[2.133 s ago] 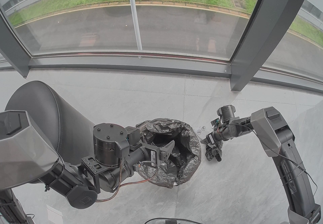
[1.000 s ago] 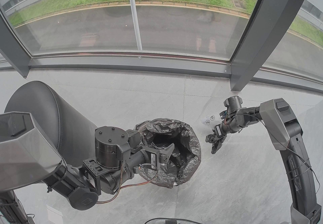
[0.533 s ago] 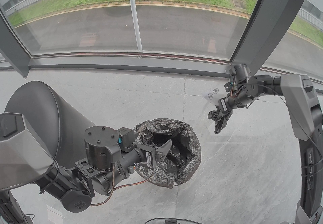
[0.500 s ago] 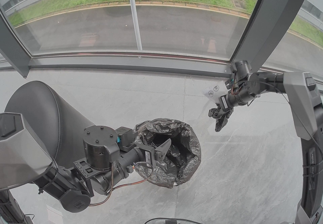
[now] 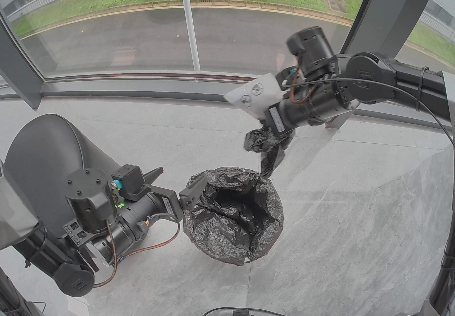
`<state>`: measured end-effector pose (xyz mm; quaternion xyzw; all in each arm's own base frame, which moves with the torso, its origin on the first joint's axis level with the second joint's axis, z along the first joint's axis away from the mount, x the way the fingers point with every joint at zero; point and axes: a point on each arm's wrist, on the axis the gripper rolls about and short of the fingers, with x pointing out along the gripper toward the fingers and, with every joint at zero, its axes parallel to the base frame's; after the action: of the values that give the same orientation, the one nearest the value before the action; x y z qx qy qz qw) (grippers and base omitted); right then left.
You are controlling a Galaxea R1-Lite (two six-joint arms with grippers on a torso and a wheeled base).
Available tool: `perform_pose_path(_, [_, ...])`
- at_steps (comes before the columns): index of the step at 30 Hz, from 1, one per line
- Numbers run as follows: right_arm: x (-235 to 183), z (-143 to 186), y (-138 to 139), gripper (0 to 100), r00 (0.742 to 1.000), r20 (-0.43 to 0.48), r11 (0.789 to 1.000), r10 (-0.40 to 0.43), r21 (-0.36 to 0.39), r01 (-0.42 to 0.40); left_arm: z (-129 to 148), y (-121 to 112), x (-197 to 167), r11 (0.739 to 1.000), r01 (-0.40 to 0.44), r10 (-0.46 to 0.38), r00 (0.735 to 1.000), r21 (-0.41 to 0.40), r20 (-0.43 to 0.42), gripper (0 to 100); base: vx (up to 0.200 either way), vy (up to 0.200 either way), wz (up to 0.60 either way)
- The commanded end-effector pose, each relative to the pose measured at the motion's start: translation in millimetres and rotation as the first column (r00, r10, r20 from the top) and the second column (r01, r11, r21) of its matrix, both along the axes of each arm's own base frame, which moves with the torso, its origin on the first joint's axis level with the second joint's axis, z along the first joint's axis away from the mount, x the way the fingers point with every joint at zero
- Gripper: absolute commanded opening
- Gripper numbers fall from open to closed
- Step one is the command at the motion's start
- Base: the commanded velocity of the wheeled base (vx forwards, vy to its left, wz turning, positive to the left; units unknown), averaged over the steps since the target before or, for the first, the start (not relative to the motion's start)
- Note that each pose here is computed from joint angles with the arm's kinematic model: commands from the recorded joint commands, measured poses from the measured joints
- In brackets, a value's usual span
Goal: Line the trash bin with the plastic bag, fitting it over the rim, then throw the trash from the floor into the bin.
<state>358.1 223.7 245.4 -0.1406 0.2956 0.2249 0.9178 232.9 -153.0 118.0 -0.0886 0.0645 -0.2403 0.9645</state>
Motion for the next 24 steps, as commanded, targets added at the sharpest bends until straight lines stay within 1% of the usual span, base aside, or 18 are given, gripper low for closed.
perform_pose_path(1, [-40.2, -8.6, 60.7, 0, 0.996, -0.011, 0.996, 0.089, -0.014, -0.089, 25.0, 26.4, -2.7, 0.998, -0.045, 0.049, 0.996, -0.052, 0.081, 100, 0.000, 0.000, 0.00])
perform_pose_path(3, [-39.9, -28.4, 75.7, 0, 0.995, -0.041, 0.994, 0.092, -0.048, -0.094, 29.2, 29.3, -2.9, 0.997, -0.055, 0.061, 0.994, -0.061, 0.095, 100, 0.000, 0.000, 0.00])
perform_pose_path(7, [-46.0, -61.8, 102.8, 0, 0.994, -0.093, 0.994, 0.063, -0.084, -0.071, 36.0, 33.9, -5.4, 0.996, -0.065, 0.072, 0.991, -0.068, 0.115, 100, 0.000, 0.000, 0.00])
perform_pose_path(9, [-45.1, -83.2, 113.2, 0, 0.993, -0.111, 0.990, 0.050, -0.128, -0.064, 40.2, 36.3, -8.3, 0.995, -0.068, 0.075, 0.990, -0.069, 0.120, 100, 0.000, 0.000, 0.00])
perform_pose_path(11, [-43.9, -90.3, 115.4, 0, 0.991, -0.121, 0.988, 0.049, -0.140, -0.066, 41.6, 36.9, -9.6, 0.995, -0.068, 0.075, 0.990, -0.069, 0.120, 100, 0.000, 0.000, 0.00])
perform_pose_path(14, [-39.3, -112.5, 120.1, 0, 0.988, -0.151, 0.983, 0.027, -0.176, -0.054, 42.6, 38.8, -9.7, 0.995, -0.074, 0.081, 0.990, -0.067, 0.117, 100, 0.000, 0.000, 0.00])
perform_pose_path(15, [-38.7, -115.4, 120.6, 0, 0.988, -0.152, 0.982, 0.023, -0.183, -0.051, 42.6, 39.1, -9.6, 0.995, -0.074, 0.081, 0.990, -0.067, 0.117, 100, 0.000, 0.000, 0.00])
perform_pose_path(17, [-34.6, -132.4, 123.0, 0, 0.988, -0.154, 0.975, -0.011, -0.223, -0.024, 43.0, 40.2, -9.3, 0.995, -0.078, 0.086, 0.989, -0.068, 0.119, 100, 0.000, 0.000, 0.00])
perform_pose_path(24, [-24.4, -151.5, 118.6, 0, 0.983, -0.177, 0.966, -0.043, -0.258, -0.004, 41.1, 40.3, -7.8, 0.995, -0.082, 0.089, 0.990, -0.064, 0.112, 100, 0.000, 0.000, 0.00])
